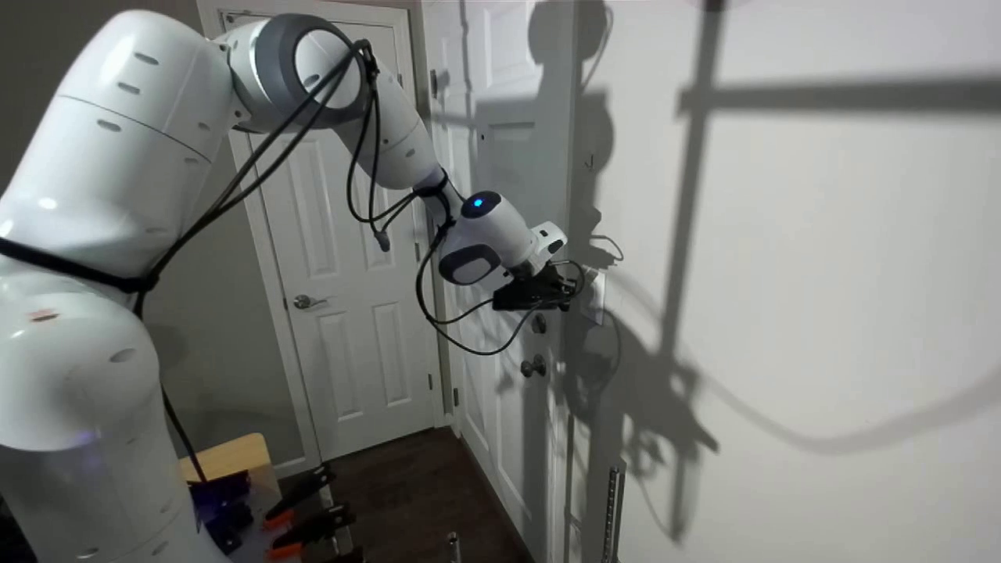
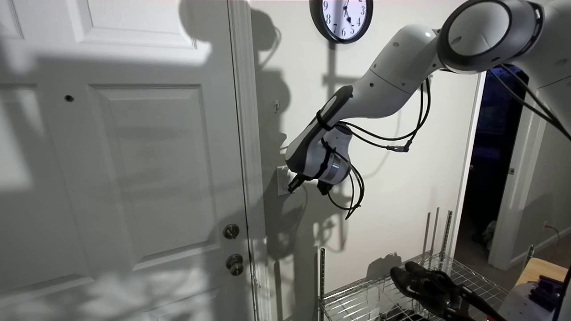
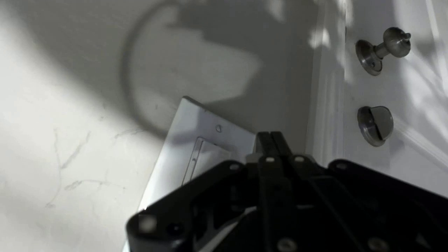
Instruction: Turn off the light
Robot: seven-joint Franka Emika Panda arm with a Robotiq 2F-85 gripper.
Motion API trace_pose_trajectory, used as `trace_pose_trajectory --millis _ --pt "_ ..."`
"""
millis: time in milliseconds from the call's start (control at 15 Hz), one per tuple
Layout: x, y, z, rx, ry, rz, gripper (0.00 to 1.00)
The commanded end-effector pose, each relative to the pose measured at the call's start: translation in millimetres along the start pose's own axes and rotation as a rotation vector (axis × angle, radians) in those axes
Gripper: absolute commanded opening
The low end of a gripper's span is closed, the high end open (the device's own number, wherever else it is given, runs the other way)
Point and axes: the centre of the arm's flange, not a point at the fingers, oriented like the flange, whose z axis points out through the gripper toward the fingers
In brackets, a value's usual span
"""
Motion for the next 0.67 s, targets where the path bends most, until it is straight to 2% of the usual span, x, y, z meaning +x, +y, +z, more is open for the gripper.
trace_pose_trajectory --millis 0,333,600 --pt "-3.0 -0.7 11.7 -0.066 0.027 0.039 0.02" --pt "-18.4 6.2 21.5 -0.116 0.020 0.058 0.02" --pt "-19.7 11.1 20.2 -0.152 0.050 0.051 0.02"
